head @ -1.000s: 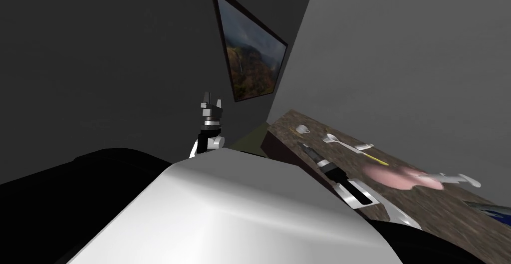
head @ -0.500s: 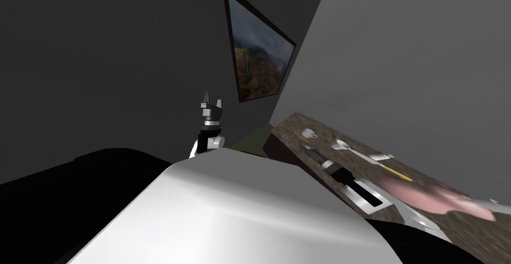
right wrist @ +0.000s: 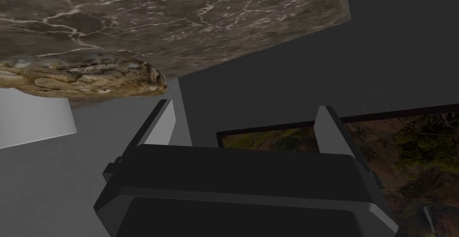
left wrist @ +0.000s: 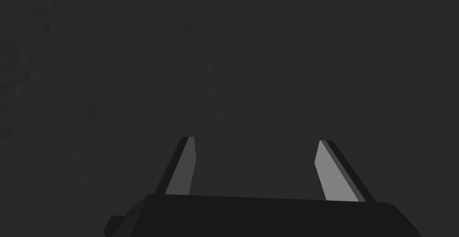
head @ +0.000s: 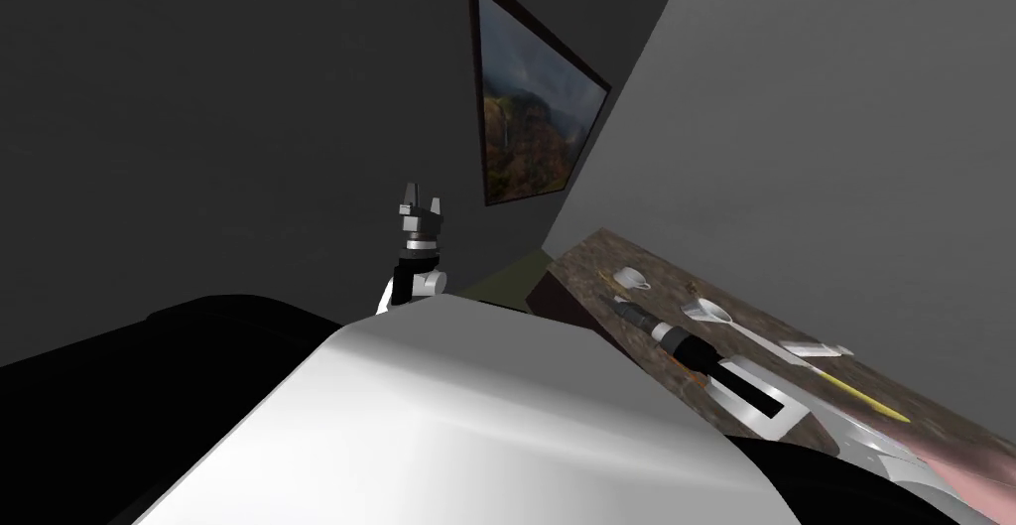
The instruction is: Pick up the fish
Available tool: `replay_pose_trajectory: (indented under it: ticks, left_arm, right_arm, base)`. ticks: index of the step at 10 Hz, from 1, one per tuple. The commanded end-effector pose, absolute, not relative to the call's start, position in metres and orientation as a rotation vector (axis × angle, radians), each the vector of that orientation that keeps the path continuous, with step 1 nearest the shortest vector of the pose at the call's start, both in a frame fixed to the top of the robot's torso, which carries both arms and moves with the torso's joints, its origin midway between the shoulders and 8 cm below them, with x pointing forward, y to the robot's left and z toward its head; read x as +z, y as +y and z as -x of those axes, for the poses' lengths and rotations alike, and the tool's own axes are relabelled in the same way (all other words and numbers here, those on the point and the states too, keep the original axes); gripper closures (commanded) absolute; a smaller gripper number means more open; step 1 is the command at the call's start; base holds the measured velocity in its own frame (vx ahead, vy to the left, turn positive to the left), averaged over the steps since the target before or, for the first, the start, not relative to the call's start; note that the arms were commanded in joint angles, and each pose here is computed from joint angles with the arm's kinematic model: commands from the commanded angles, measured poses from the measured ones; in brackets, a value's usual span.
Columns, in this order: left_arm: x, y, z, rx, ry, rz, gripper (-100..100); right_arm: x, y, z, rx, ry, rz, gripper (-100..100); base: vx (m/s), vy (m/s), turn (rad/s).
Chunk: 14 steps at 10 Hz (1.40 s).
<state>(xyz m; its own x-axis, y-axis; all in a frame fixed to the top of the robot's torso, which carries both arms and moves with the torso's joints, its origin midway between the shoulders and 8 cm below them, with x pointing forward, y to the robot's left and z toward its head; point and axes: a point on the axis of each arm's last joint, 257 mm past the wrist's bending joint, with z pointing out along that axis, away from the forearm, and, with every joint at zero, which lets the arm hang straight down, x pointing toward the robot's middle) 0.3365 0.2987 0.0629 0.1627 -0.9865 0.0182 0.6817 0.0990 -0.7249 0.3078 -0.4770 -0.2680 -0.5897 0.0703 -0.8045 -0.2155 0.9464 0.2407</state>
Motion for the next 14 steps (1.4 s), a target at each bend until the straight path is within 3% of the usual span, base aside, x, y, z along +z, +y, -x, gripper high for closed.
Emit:
replay_pose_trajectory:
  ticks: [1,14]
  left_arm:
    - [0.063,0.299,-0.337,-1.331,0.555,0.683,0]
    - [0.063,0.299,-0.337,-1.331,0.555,0.683,0]
  right_arm:
    - [-0.276,-0.491,-0.296,0.341,2.229,0.150,-100]
    - [-0.284,-0.573,-0.246,0.025,2.550,0.595,-100]
  base:
    - [0.050,0.027,0.248]
    - [0.060,0.002,0.158]
